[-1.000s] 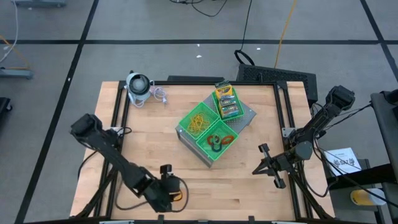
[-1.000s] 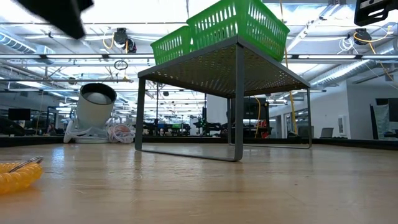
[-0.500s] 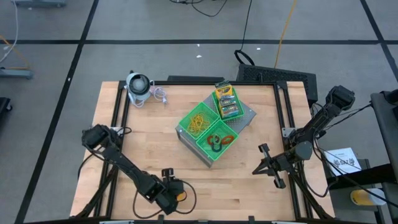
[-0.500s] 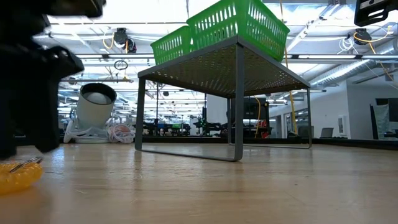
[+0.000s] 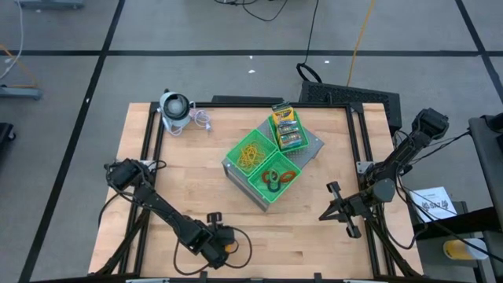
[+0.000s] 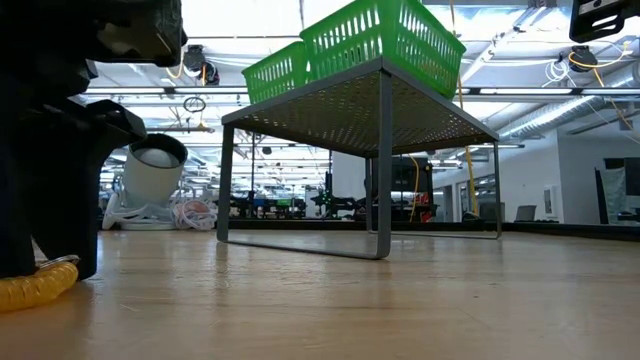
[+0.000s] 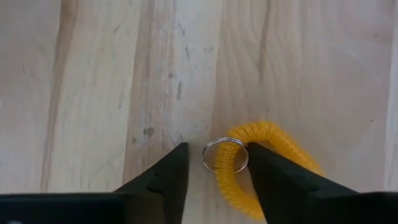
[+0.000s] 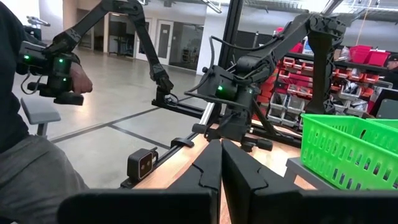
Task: Pick & Place Office Desk Supplies
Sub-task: Put the yellow spring keychain into the bottom green bin on the shelf
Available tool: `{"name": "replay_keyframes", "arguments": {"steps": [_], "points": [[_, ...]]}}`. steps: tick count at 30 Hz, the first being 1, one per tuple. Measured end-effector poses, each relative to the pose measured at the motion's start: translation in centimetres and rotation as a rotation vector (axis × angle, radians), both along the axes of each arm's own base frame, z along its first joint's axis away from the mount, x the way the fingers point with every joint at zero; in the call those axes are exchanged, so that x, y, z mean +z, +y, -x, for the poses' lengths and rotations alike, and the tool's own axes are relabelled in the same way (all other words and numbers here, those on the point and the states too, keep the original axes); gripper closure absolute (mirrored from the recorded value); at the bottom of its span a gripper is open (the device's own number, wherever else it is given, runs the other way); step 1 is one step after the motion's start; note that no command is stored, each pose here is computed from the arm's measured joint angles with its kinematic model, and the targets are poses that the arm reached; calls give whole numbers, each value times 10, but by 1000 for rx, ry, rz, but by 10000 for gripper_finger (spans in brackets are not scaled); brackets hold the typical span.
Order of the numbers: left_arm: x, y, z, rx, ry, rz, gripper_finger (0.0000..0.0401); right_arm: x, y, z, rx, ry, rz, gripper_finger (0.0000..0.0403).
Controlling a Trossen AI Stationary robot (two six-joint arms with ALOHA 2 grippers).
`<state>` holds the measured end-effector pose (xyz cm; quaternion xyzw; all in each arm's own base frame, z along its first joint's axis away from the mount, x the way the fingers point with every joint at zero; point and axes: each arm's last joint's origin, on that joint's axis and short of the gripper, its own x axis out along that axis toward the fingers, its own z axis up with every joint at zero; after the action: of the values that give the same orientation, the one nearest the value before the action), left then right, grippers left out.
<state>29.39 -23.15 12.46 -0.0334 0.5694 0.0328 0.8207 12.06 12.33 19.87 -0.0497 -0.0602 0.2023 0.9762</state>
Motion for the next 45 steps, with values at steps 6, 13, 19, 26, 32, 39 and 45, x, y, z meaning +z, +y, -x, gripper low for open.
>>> {"name": "replay_keyframes", "arguments": {"steps": [6,13,19,26,32,39,45], "points": [[-1,-1,0,-37,7,10,313,0,0,0,0,0,0,403],[3,2,-3,-45,-9,23,316,0,0,0,0,0,-1,403],[28,6,-2,-62,-103,10,316,0,0,0,0,0,0,403],[66,10,1,-44,-243,32,316,0,0,0,0,0,0,403],[105,12,0,-93,-444,47,316,0,0,0,0,0,-1,403],[151,16,0,-187,-718,-3,316,0,0,0,0,0,-1,403],[183,20,-7,-273,-972,-119,316,0,0,0,0,0,-1,403]]}}
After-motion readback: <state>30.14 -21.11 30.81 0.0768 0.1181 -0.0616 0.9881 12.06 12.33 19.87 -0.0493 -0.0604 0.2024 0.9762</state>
